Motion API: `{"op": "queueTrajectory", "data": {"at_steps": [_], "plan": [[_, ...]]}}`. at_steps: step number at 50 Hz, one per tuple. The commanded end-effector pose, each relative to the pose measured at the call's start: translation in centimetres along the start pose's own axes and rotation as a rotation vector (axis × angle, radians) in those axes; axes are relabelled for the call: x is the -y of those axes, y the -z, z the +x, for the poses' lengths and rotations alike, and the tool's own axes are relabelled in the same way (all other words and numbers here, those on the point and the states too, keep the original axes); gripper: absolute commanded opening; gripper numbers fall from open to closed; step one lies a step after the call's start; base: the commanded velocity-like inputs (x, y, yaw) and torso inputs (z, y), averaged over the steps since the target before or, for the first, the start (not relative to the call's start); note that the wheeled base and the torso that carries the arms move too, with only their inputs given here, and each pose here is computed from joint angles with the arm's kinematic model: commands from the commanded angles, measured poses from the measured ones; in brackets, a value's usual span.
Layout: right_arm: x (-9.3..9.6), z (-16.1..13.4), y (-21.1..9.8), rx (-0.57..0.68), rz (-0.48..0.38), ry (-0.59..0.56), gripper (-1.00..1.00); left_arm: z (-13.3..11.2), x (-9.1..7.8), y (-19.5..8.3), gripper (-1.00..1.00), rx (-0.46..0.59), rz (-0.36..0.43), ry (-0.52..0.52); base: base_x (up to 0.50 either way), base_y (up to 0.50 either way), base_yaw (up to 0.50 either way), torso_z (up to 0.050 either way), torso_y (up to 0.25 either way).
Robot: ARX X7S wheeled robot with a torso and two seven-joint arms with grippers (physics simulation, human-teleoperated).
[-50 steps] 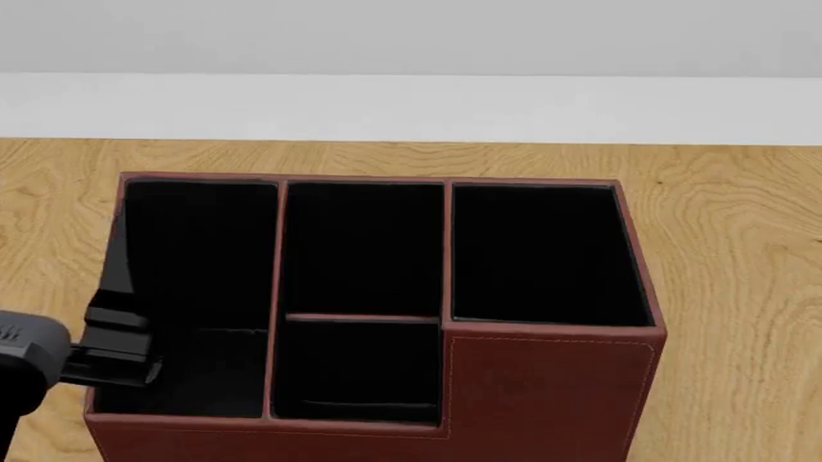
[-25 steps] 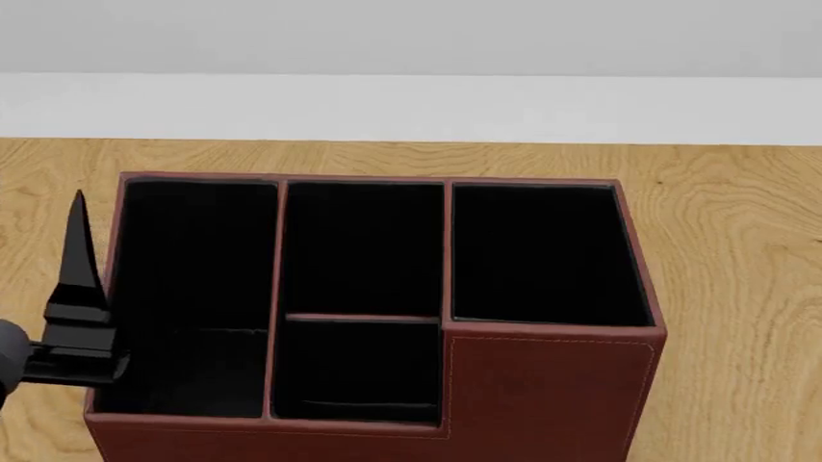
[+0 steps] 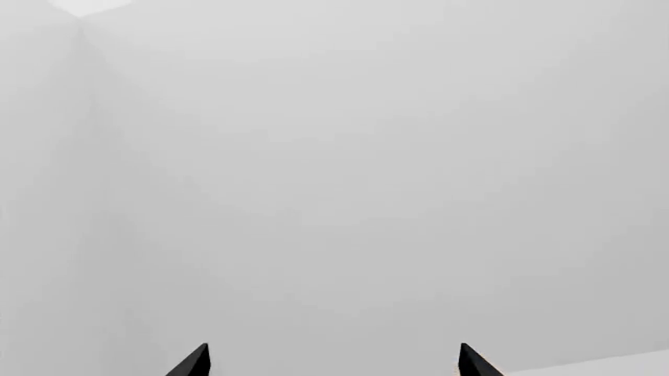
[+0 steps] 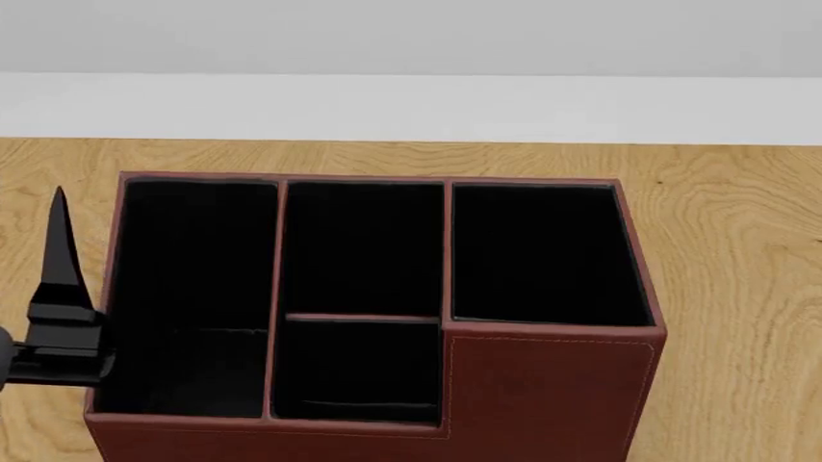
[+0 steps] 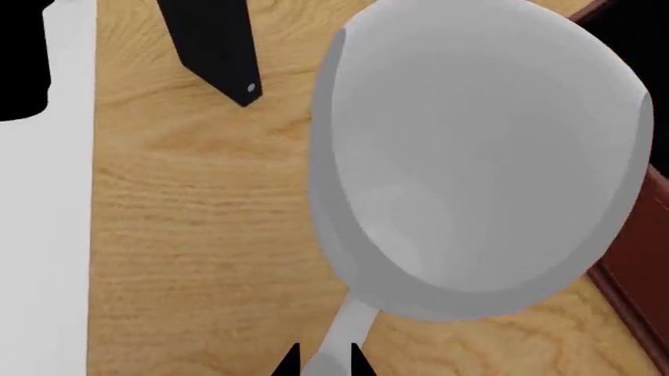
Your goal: Pick up the white mug and place it to the right of the caddy.
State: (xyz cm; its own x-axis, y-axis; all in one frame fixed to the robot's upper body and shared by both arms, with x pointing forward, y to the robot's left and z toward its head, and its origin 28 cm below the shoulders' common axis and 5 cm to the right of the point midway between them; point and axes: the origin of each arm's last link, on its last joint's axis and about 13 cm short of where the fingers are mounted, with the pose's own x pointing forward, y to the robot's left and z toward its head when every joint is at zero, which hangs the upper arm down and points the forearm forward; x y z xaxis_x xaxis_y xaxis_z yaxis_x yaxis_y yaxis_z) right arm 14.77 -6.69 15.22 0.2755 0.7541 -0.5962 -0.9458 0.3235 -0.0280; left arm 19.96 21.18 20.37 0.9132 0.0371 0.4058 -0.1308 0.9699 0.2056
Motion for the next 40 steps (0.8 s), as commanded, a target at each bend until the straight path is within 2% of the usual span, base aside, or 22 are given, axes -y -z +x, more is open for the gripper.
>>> {"op": "queueTrajectory", "data": {"at_steps": [1, 25, 40], "plan": [[0.2, -1.1, -0.9, 0.049, -0.021, 0.040, -1.00, 0.1, 0.0, 0.0, 1.00, 0.000, 0.002, -0.001, 0.00, 0.00, 0.00, 0.000, 0.000], [0.6, -3.1, -2.2, 0.118, -0.028, 0.106, -1.00, 0.0, 0.0, -0.1, 1.00, 0.003, 0.010, -0.010, 0.00, 0.00, 0.00, 0.000, 0.000], [1.8, -4.0, -3.1, 0.155, -0.014, 0.160, -1.00, 0.0, 0.0, -0.2, 1.00, 0.005, 0.017, -0.014, 0.00, 0.00, 0.00, 0.000, 0.000]]}}
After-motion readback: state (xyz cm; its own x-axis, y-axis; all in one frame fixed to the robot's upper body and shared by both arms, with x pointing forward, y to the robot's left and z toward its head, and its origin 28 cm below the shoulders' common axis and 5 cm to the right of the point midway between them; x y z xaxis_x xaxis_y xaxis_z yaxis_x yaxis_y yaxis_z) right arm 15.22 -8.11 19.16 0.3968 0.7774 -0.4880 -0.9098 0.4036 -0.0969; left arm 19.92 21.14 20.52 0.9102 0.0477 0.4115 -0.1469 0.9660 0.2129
